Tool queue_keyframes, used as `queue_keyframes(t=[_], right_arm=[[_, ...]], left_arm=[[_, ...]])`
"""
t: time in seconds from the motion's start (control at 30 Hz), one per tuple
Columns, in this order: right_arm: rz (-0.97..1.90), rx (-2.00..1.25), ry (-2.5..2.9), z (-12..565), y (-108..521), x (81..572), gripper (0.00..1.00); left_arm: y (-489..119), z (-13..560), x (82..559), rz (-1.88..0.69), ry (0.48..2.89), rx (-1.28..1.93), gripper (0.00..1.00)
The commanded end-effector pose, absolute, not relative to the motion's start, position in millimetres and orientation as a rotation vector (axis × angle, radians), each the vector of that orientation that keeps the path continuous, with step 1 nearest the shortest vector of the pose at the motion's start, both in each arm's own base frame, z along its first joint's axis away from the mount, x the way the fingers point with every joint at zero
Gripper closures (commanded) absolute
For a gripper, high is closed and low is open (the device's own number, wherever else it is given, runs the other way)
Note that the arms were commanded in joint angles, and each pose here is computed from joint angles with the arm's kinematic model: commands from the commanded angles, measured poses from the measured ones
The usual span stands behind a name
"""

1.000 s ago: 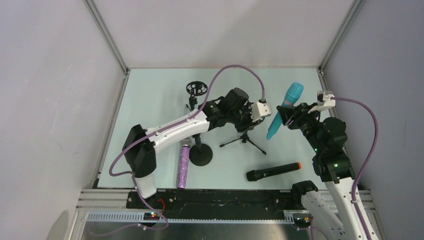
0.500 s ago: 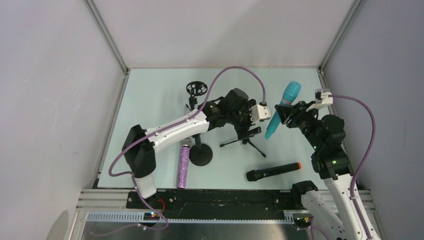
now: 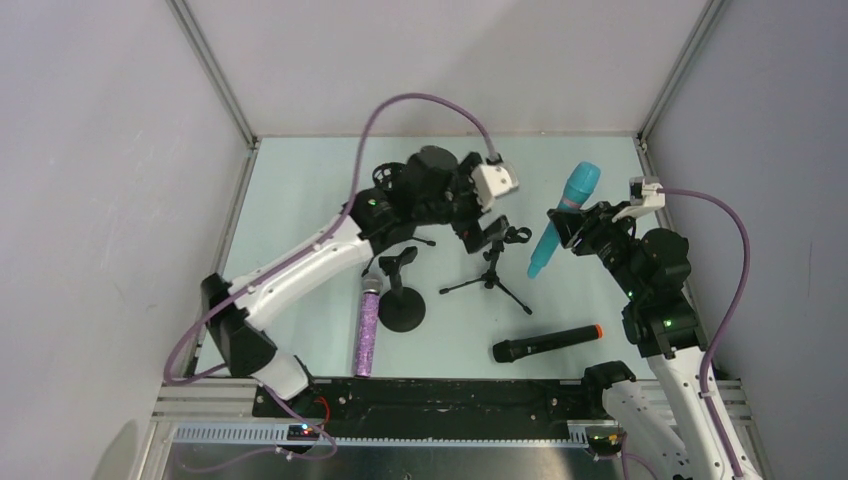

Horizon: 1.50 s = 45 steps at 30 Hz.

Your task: Attach the microphones to the stand

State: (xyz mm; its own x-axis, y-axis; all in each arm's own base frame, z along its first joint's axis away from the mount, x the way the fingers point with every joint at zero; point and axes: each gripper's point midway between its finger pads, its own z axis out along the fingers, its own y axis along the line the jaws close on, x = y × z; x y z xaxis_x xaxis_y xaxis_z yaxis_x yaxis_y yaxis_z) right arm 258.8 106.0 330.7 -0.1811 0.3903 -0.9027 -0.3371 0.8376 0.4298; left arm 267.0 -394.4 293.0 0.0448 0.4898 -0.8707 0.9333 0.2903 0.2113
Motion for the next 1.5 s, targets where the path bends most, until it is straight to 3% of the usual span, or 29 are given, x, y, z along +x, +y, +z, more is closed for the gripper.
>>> queue_keyframes(t=[0.0, 0.27, 0.57, 0.77, 1.0, 1.47], right_arm=[[0.691, 0.021, 1.546, 353.5, 110.8, 259.4, 1.00], [0.735, 0.020, 1.543, 355.4, 118.0, 266.1, 1.00], [0.759, 0.017, 1.504, 364.7, 122.1, 274.8, 1.00], [0.746, -0.032, 1.412, 385.3, 124.0, 280.5, 1.00], [0.669, -0.127, 1.282, 419.0, 122.4, 282.3, 1.00], [0.619, -0.284, 1.185, 448.1, 142.1, 312.1, 1.00]], left_arm=[[-365.5, 371.3, 279.1, -0.681, 1.545, 1.081, 0.00], [-302.4, 400.1, 309.8, -0.775, 1.578, 0.845, 0.00], [-202.9, 430.6, 373.4, -0.643, 1.568, 0.440, 0.00], [-152.9, 415.5, 407.3, -0.664, 1.616, 0.246, 0.00], [-123.9, 373.3, 422.2, -0.705, 1.620, 0.120, 0.00], [-108.7, 348.8, 431.4, -0.615, 1.653, 0.077, 0.00]])
